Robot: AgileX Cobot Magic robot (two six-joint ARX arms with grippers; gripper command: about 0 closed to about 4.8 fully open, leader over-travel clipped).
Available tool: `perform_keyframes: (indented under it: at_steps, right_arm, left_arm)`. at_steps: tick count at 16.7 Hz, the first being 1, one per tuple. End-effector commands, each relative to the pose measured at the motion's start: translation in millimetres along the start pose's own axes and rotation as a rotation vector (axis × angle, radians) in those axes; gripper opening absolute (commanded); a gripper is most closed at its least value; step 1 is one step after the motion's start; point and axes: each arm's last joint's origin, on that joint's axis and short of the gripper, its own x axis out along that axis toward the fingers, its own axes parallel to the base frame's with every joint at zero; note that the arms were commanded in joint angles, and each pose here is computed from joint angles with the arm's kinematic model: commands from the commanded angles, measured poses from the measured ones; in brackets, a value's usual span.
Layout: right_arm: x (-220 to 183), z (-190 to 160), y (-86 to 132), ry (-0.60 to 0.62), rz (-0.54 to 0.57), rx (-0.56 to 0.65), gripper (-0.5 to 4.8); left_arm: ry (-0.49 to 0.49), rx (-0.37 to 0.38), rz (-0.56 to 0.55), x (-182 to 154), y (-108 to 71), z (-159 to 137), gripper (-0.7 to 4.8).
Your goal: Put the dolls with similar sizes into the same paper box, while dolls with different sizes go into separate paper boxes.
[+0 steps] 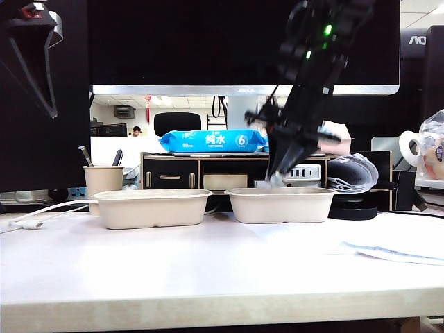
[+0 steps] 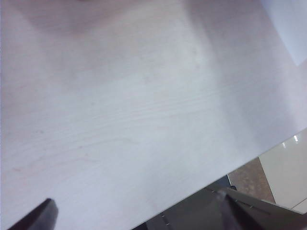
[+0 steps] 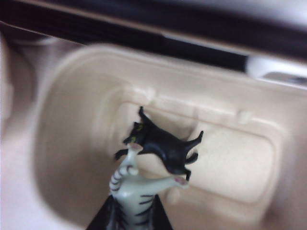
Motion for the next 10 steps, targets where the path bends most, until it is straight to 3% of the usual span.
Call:
perform_keyframes:
  at_steps: [1,2,3,5,8,10]
  right_arm:
    - [11,4,-2,-0.033,-0.009,-0.029,-0.07]
    - [13,5,-3,-0.042,-0.006,-0.030,-0.01]
    - [13,6,-2,-0.048,-0.004,-0.032,0.70]
    - [13,6,-1,-0.049,0.037,-0.036,4.70]
    - [8,3,0,-0.018,0.063,-0.030,4.79]
    - [-15,7,6,-0.062,0.076,-0.041,4.79]
  left_arm:
    - [-0.006,0.004,0.006,-1,-0.1,0,4.79]
    - [-0.004,0.006,0.006,-1,-0.1,0,4.79]
    - [-0.004,0.007,0.006,-1,-0.1,0,4.79]
    - [-0.009,0.008,0.006,-1,-0.1,1,4.79]
    - [-0.007,0.008,0.005,-1,-0.2,0,4.79]
    - [-0.012,0.004,-0.032,-6,-2.7,-1,4.79]
